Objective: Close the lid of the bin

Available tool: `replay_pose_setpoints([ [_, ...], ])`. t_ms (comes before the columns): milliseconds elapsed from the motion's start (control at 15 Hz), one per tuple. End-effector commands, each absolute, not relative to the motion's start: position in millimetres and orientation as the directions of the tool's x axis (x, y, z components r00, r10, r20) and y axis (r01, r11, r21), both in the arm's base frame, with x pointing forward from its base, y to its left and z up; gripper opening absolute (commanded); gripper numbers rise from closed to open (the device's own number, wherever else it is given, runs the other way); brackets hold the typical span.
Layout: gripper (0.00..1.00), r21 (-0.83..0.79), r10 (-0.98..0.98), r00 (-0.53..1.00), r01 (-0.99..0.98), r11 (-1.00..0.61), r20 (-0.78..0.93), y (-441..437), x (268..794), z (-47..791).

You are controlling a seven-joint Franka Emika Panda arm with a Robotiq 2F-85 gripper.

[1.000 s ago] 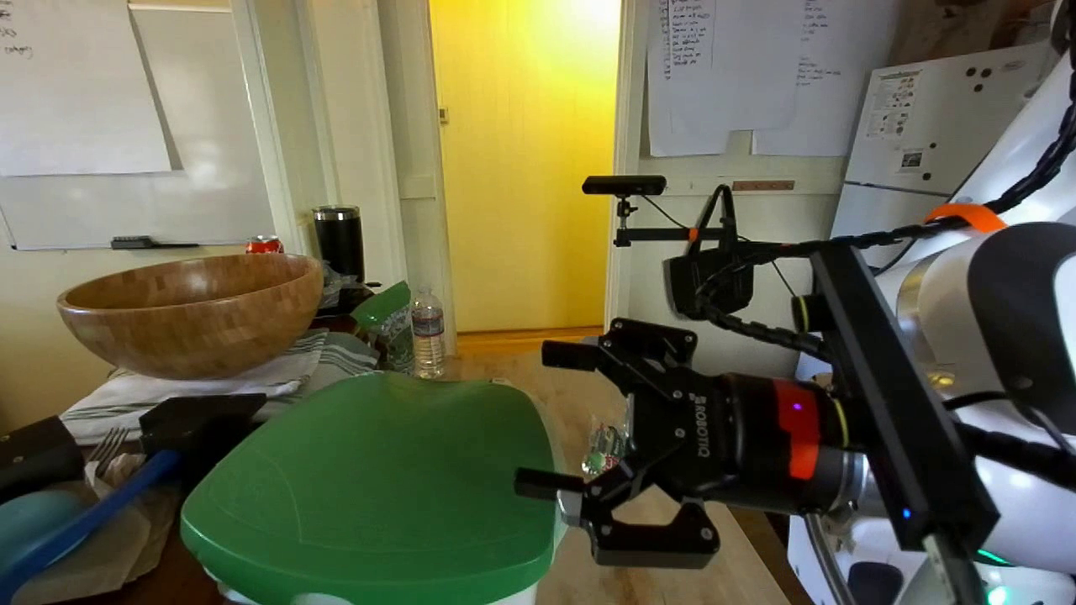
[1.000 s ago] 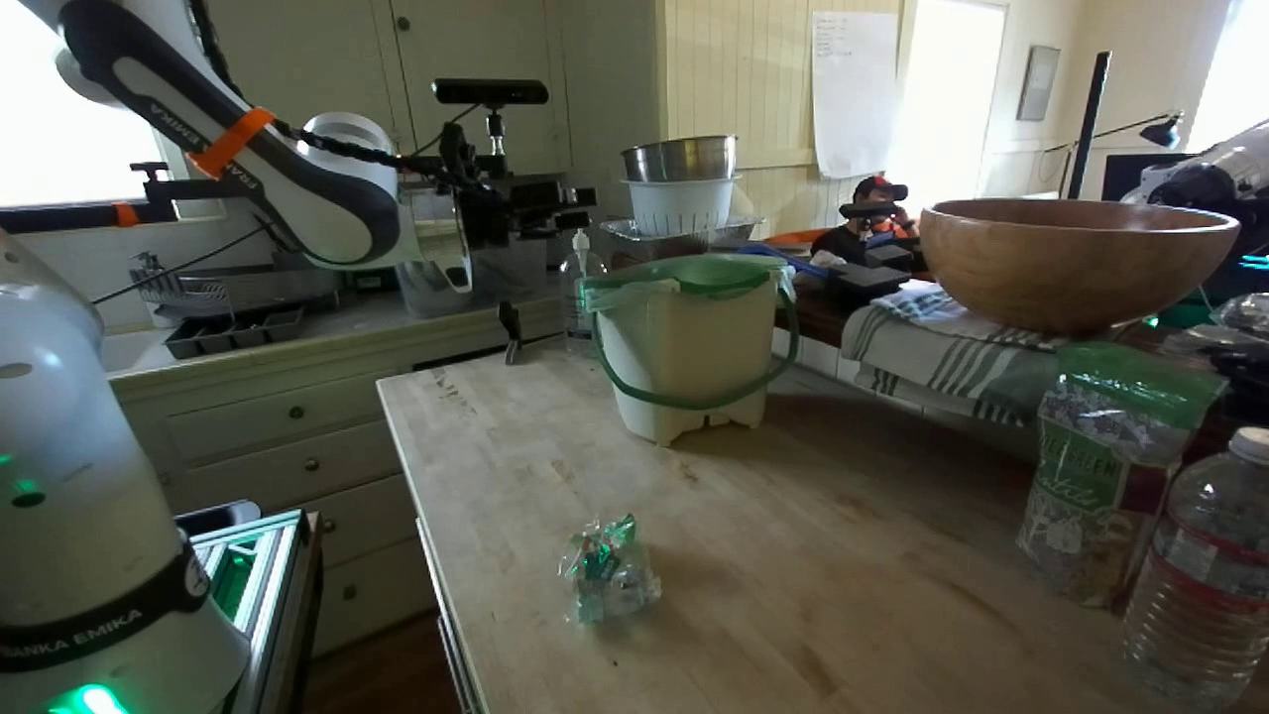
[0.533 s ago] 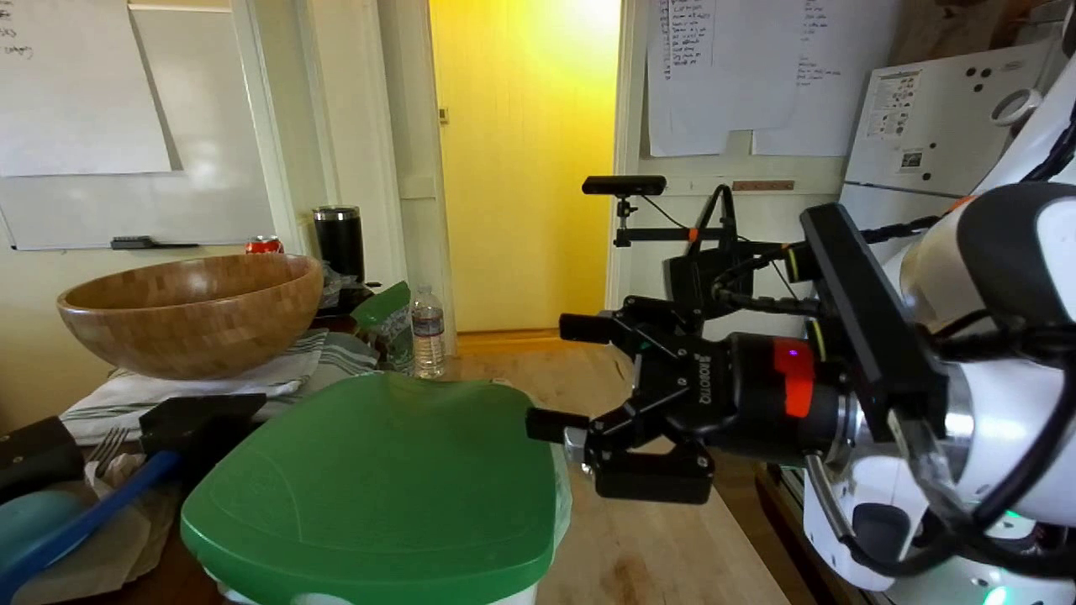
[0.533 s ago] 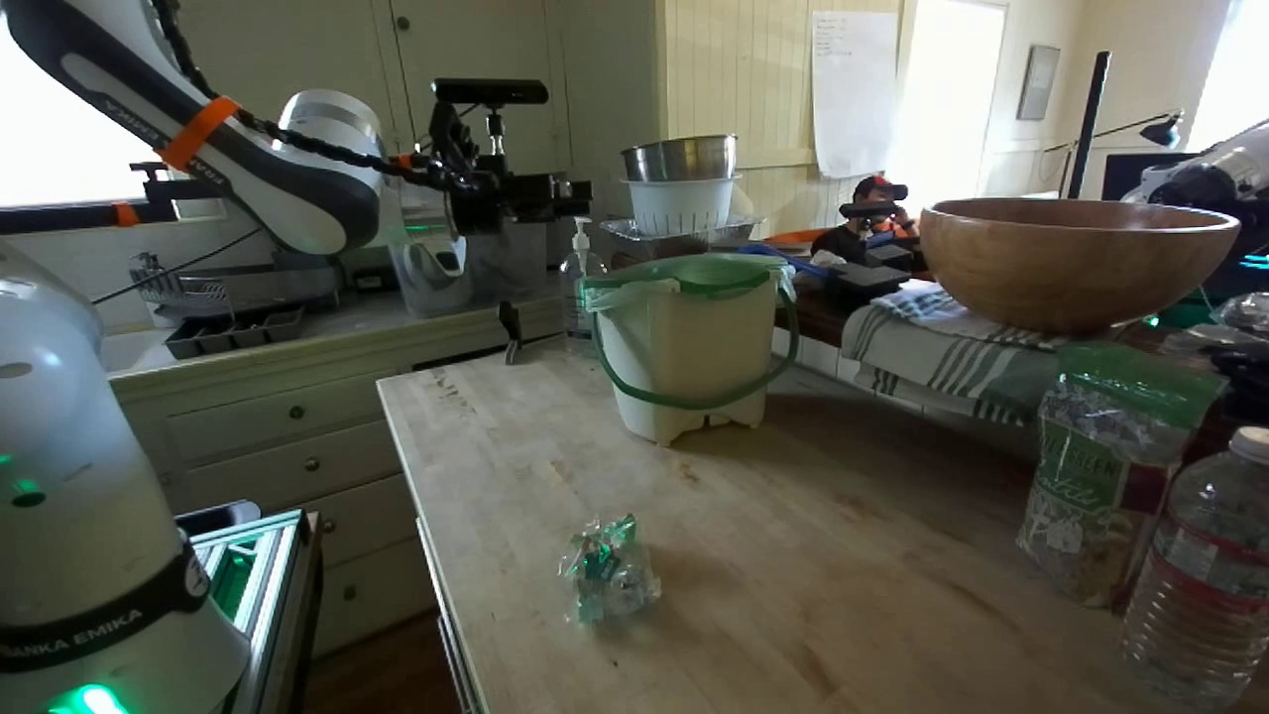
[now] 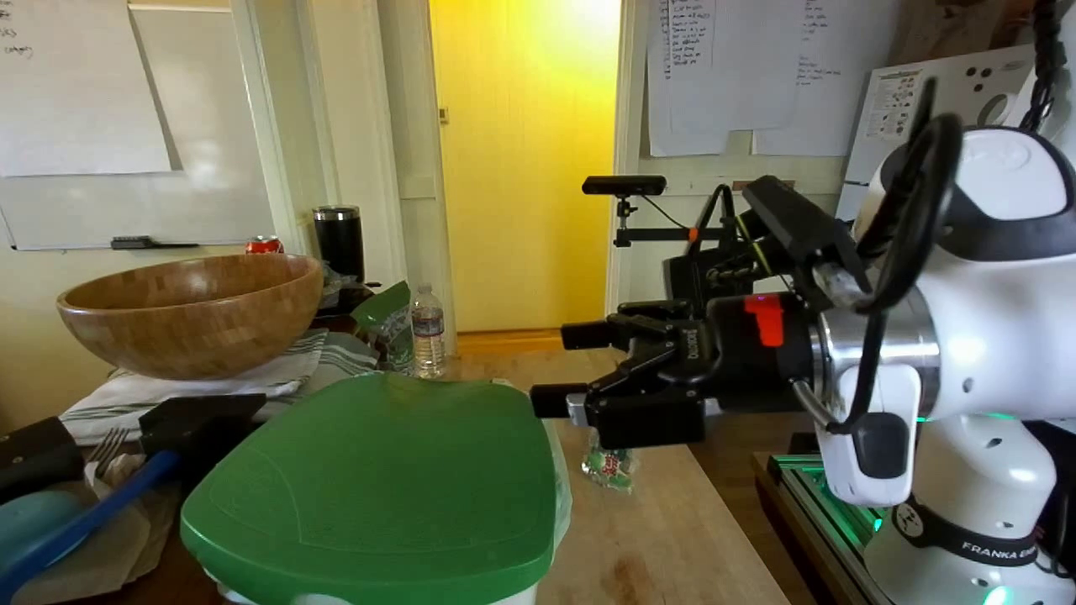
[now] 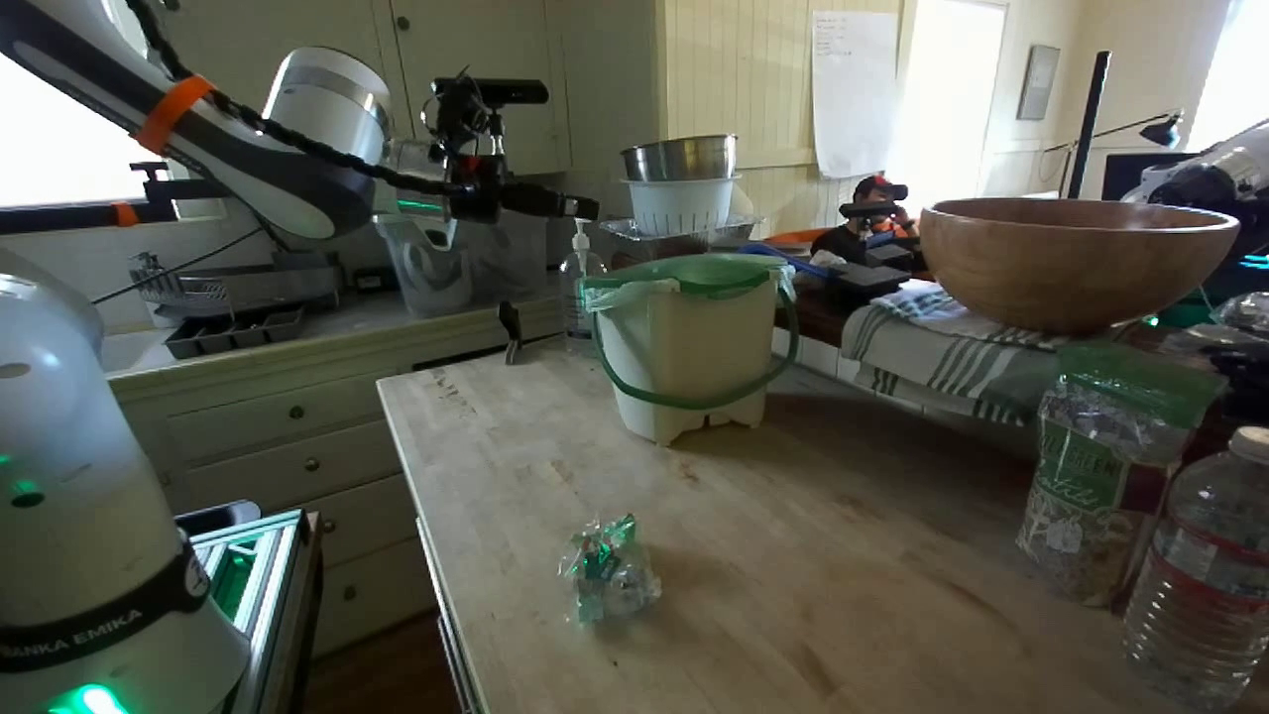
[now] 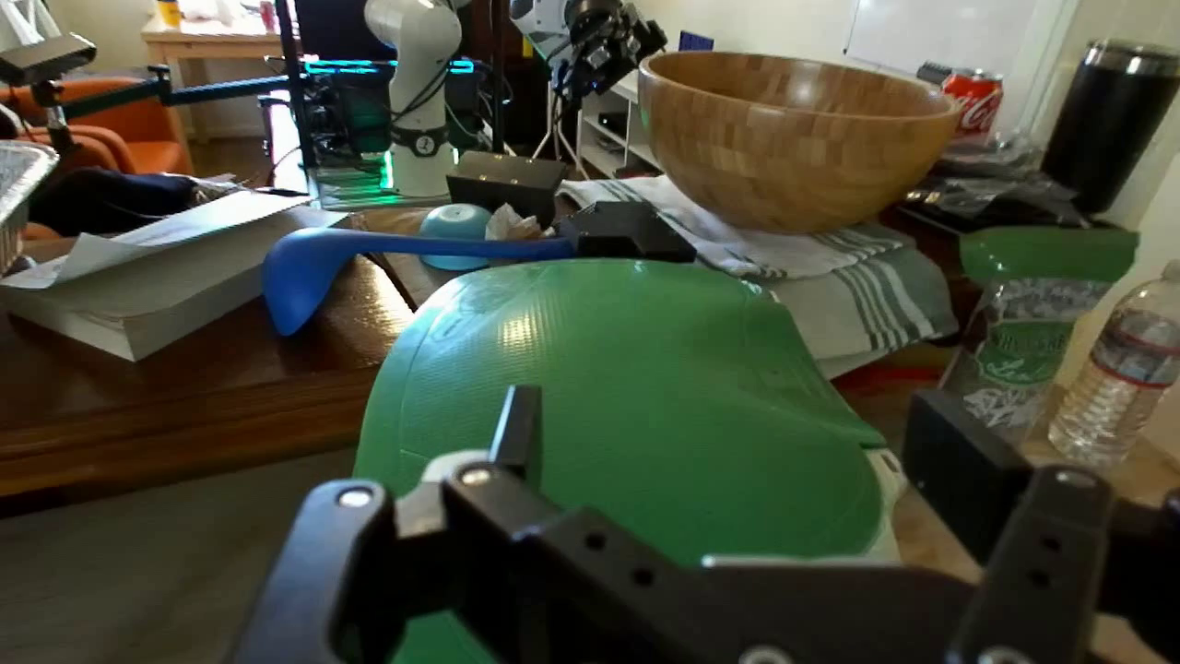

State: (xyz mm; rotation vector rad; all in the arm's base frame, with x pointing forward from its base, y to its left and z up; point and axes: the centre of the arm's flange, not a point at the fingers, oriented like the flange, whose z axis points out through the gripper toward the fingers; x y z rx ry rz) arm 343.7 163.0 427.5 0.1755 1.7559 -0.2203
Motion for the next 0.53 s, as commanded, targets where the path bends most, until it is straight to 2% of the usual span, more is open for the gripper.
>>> replay_pose_setpoints([
  [0, 1.00, 0.047, 0.115, -0.252, 0.261, 0.964, -0.961, 154, 335, 442],
  [467, 1.00, 0.185, 0.323, -0.301, 0.408, 0.894, -0.897, 141, 337, 461],
])
